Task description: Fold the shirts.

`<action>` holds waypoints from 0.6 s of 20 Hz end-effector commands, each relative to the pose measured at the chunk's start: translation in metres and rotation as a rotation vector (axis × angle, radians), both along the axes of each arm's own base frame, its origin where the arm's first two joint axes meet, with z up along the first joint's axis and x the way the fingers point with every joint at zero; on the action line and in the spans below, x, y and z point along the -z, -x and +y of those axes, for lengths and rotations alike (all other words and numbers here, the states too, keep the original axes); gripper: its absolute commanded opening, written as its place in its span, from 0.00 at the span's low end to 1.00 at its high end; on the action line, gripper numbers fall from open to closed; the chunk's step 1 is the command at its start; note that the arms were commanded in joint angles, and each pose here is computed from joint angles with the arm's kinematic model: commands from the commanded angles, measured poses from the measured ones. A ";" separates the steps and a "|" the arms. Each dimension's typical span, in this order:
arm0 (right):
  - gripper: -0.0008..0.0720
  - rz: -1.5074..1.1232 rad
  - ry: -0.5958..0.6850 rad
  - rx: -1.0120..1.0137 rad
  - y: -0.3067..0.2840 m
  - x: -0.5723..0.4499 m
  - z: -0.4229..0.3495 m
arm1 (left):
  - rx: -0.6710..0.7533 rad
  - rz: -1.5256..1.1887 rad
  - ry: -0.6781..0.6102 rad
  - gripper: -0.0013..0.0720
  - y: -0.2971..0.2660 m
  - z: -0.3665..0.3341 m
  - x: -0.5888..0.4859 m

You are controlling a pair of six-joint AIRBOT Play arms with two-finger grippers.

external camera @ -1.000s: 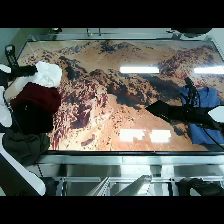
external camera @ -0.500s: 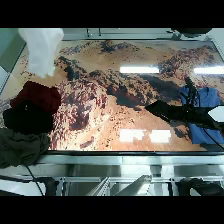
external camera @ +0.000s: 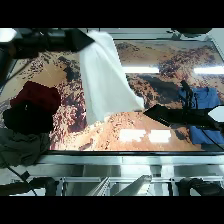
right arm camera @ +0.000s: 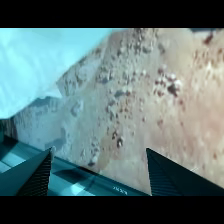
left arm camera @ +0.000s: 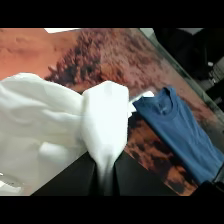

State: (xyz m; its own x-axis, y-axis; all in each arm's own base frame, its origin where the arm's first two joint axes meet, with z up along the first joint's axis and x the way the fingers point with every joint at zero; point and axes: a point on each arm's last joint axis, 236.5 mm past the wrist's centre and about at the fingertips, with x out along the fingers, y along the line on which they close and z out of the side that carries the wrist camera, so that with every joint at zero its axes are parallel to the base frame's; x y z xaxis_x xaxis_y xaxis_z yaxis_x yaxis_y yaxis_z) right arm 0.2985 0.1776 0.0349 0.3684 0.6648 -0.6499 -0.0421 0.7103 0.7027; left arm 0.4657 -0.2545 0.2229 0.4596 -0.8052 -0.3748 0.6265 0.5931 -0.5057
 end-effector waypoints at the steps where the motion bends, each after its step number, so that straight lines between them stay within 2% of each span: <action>1: 0.89 0.018 -0.002 -0.024 0.007 0.001 0.002 | 0.062 0.168 -0.056 0.53 0.018 -0.018 0.073; 2: 0.89 0.024 -0.004 -0.029 0.008 0.001 0.002 | 0.066 0.194 -0.064 1.00 0.018 -0.011 0.080; 4: 0.89 0.033 -0.002 -0.033 0.010 0.002 -0.005 | 0.038 0.250 -0.077 1.00 0.016 0.018 0.082; 6: 0.89 0.004 0.019 -0.029 0.004 0.004 -0.023 | -0.025 0.373 -0.166 1.00 0.020 0.076 0.095; 8: 0.89 -0.018 0.042 -0.026 -0.003 0.009 -0.041 | -0.052 0.575 -0.256 1.00 0.049 0.126 0.129; 12: 0.88 0.044 0.061 -0.067 -0.007 0.046 -0.055 | -0.045 0.861 -0.229 0.99 0.108 0.154 0.203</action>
State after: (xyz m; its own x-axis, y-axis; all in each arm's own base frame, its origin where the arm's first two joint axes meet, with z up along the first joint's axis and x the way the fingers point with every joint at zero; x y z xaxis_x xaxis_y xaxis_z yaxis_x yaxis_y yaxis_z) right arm 0.3065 0.1312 0.0097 0.3450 0.6390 -0.6875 -0.0391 0.7416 0.6697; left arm 0.4060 -0.1254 0.0640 0.1305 -0.6659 -0.7345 0.2073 0.7428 -0.6366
